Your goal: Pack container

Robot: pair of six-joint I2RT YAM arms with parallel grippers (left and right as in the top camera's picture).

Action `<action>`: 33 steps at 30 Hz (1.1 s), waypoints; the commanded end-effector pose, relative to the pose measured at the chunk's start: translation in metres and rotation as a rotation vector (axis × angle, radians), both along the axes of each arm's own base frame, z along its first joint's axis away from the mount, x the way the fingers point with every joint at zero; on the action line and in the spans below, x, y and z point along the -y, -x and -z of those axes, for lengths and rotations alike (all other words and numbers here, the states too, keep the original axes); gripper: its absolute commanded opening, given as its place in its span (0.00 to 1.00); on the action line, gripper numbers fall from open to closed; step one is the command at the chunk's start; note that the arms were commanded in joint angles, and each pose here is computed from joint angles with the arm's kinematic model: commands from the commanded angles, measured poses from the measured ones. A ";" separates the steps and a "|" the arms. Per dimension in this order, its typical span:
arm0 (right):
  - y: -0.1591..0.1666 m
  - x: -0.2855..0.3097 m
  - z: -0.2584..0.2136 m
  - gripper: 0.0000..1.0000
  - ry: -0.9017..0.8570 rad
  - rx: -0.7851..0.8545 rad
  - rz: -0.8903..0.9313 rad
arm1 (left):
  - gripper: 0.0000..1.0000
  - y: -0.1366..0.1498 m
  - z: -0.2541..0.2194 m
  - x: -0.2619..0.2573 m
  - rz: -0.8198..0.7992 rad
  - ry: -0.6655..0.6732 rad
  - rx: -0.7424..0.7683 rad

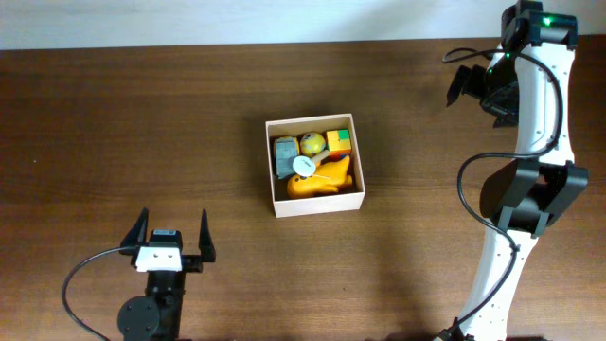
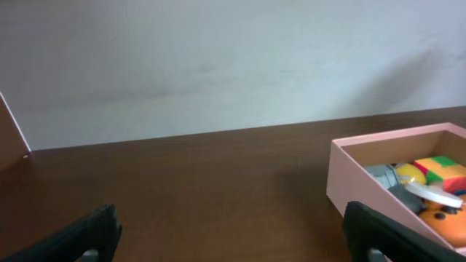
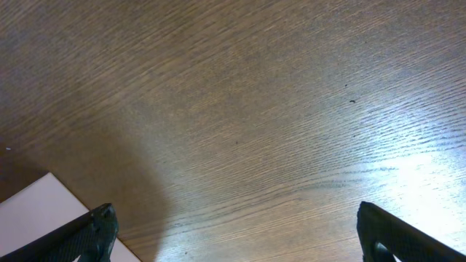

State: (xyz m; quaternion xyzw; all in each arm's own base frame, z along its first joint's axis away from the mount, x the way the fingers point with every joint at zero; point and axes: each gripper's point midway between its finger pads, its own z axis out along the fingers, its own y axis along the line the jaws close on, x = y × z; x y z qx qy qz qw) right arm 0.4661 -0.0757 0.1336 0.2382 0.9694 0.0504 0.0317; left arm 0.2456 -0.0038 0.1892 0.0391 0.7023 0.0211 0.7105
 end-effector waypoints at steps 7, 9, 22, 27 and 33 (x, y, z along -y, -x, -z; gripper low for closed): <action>-0.002 0.003 -0.004 0.99 0.000 0.017 0.015 | 0.99 0.000 0.033 -0.005 -0.024 0.002 -0.089; -0.002 0.003 -0.004 0.99 0.000 0.017 0.015 | 0.99 0.000 0.032 -0.004 -0.018 0.003 -0.088; -0.002 0.003 -0.004 0.99 0.000 0.017 0.015 | 0.99 0.000 0.032 -0.004 -0.019 0.003 -0.088; -0.002 0.003 -0.004 0.99 0.000 0.017 0.015 | 0.99 0.000 0.032 -0.004 -0.019 0.003 -0.088; -0.002 0.003 -0.004 0.99 0.000 0.017 0.015 | 0.99 0.000 0.032 -0.004 -0.019 0.003 -0.088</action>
